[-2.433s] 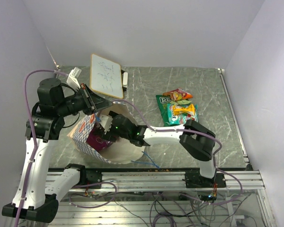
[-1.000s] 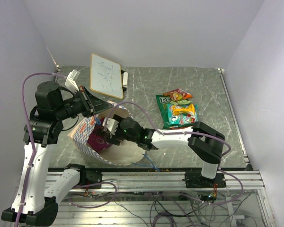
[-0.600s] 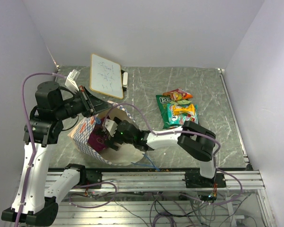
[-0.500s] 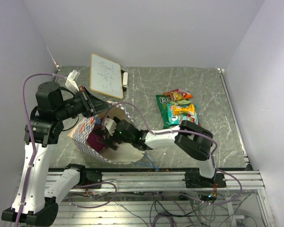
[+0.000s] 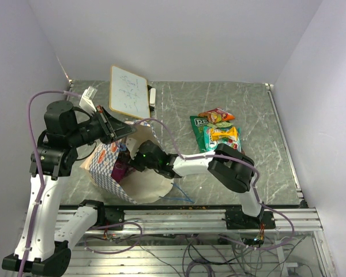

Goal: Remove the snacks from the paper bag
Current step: Take out the snack from the paper bag.

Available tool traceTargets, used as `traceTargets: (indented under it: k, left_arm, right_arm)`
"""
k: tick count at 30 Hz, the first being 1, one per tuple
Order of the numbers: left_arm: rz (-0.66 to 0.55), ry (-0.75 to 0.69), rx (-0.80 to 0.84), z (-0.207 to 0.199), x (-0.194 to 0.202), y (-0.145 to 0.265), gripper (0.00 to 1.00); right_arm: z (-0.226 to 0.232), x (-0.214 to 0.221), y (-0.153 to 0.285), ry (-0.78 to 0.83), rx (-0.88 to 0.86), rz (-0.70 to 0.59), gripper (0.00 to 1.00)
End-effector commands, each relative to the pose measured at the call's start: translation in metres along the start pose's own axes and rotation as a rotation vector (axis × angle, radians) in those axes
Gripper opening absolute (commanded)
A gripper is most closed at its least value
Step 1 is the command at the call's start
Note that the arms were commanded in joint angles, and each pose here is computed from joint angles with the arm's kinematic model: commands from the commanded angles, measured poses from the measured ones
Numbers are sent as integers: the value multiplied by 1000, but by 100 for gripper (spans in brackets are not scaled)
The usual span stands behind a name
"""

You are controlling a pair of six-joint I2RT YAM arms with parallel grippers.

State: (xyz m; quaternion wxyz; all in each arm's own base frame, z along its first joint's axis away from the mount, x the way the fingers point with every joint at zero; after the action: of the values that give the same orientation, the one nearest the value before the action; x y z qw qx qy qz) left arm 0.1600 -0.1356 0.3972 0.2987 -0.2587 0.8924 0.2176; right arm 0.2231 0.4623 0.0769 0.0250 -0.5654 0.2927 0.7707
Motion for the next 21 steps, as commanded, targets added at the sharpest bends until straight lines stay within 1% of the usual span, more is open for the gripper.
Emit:
traceTargets:
  k: [1,5,9,11,15,21]
  left_arm:
    - [-15,-31,50,-10,3,7,7]
    - [-12,-21,28,-5,6,6,7]
    - [-5,-8,-7,3,9,4,7]
    - [8,-3,-28,7,11,3,7]
    - [5,-3,-49,10,12,2,7]
    - [-5,-19,-52,9,8,2,7]
  right_arm:
    - [-5,-15,8,47,12,-7,9]
    - [3,-49,24,76,-5,-92,0]
    - [11,-62,45,85,-34,-186,0]
    - [15,-60,51,99,-50,-194,0]
    - [18,-58,62,157,-33,-170,0]
    - [20,-67,83,210,1,-158,0]
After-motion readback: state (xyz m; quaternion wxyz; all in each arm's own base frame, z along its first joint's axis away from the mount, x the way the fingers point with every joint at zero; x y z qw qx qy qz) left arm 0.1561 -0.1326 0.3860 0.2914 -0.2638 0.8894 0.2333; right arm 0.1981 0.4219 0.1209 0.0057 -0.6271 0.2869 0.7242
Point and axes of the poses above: each gripper's point midway between its finger pads, its own y axis back along the fingers, its own z axis along the line the jaws close on, x = y × z, the point moved 5 cm from there along y, back along the fingers, and after that the axes turned 15 degrees about -y, right-handed, at the moved point
